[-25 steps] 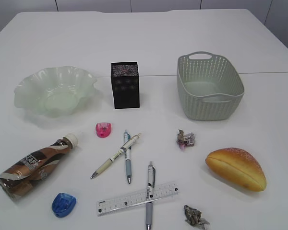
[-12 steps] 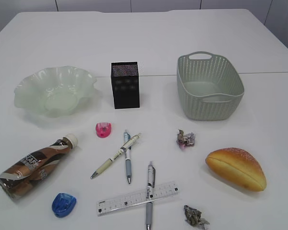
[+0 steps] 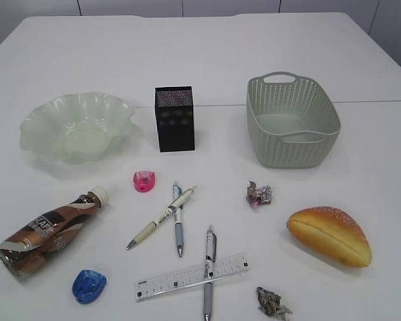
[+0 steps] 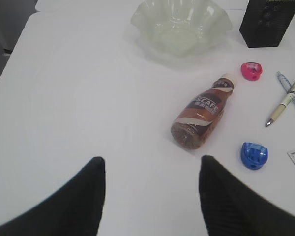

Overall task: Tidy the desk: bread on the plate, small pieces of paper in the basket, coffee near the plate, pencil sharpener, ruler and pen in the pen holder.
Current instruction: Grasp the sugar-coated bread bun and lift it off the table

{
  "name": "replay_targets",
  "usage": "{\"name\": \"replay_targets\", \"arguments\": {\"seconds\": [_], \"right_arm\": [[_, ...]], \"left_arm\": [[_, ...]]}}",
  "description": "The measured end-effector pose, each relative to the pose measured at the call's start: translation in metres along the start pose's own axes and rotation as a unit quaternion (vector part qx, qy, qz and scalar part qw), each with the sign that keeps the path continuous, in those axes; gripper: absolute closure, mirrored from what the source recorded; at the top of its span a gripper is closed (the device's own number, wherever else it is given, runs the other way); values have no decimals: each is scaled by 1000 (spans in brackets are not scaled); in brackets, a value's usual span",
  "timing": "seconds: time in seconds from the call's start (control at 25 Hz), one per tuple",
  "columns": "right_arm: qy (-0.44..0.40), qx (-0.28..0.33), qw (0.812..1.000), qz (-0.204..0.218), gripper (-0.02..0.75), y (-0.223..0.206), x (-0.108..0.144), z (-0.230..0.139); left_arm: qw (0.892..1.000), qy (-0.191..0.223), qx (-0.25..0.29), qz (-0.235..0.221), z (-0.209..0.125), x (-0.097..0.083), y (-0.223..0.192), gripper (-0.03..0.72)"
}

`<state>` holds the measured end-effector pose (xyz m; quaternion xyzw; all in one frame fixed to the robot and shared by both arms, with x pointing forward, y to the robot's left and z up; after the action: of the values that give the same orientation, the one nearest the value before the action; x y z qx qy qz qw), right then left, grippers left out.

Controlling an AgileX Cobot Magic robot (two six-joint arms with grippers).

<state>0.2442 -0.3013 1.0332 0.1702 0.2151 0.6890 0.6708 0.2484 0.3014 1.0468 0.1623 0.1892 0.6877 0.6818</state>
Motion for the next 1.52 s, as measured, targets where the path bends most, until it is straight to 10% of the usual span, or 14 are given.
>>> {"name": "replay_targets", "arguments": {"seconds": [0.72,1.52], "right_arm": [[-20,-20,999,27,226,-6,5,28],[36,286,948,133,237,-180,24,78]], "left_arm": [[997,21,-57,-36,32,-9,-2,255],[977,54,203,-45,48,-16,-117,255]]}}
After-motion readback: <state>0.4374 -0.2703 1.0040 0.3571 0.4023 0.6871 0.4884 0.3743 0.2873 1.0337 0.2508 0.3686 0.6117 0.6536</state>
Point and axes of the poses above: a point on each arm's last joint axis where the gripper is mounted, y pointing back along that axis away from the gripper, x along the wrist's bending axis when the last joint is at zero, z = x × y, the point moved 2 cm from there along -y, pointing out along that axis toward the gripper, and after that the axes turned 1 degree about -y, right-handed, at the moved point
